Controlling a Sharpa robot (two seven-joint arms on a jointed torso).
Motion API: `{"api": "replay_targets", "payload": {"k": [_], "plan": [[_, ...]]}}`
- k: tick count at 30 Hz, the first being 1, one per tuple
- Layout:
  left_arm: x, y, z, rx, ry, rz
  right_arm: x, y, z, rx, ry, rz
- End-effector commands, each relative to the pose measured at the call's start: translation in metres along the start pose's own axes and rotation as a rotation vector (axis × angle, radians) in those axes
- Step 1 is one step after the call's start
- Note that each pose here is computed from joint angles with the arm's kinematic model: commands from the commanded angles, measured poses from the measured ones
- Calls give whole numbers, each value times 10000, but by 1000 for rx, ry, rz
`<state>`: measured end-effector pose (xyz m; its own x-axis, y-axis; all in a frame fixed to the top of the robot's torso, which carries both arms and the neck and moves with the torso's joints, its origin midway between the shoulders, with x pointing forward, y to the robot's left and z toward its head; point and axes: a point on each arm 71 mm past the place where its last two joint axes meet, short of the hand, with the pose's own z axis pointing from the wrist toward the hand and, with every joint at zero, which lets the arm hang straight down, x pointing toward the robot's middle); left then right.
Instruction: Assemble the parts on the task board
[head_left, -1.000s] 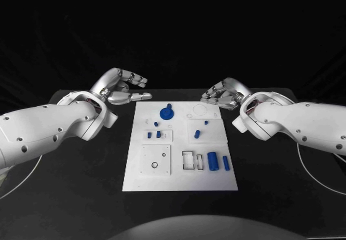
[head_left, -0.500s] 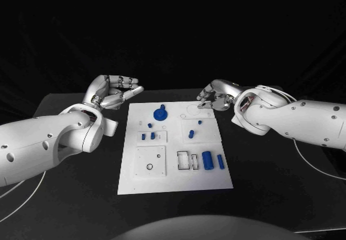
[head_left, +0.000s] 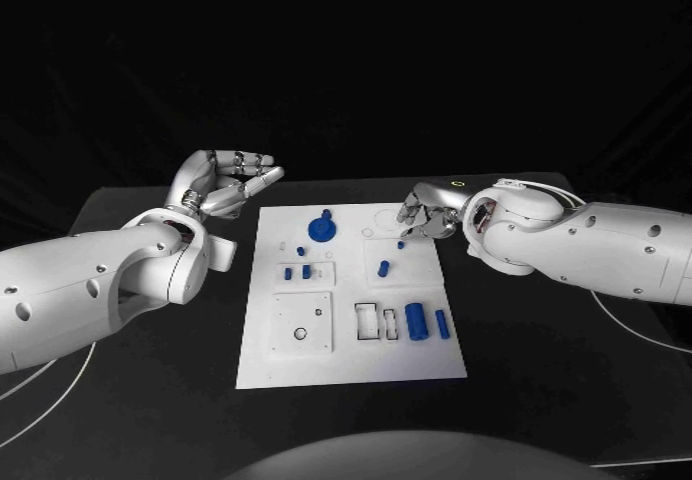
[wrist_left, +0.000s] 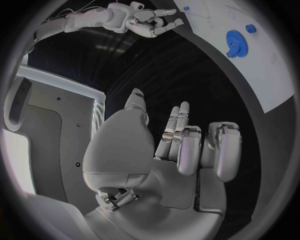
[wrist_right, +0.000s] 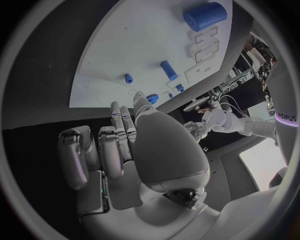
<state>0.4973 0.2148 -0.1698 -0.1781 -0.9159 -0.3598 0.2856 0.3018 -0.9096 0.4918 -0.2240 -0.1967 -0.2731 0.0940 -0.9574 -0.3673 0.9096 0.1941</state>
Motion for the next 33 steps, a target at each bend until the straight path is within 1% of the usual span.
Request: {"api": "replay_targets", "payload": {"k": [1, 16, 26, 33], "plan": [[1, -8, 3, 8, -11, -7, 60, -6, 10, 20, 57, -68], [-7, -2, 4, 5, -14, -5, 172, 32, 55, 37, 120, -108], [-14, 3, 4, 2, -16, -3, 179, 90, 65, 14, 99, -155], [-19, 5, 3, 1, -17, -3, 195, 109, 78, 18, 113, -169]]}}
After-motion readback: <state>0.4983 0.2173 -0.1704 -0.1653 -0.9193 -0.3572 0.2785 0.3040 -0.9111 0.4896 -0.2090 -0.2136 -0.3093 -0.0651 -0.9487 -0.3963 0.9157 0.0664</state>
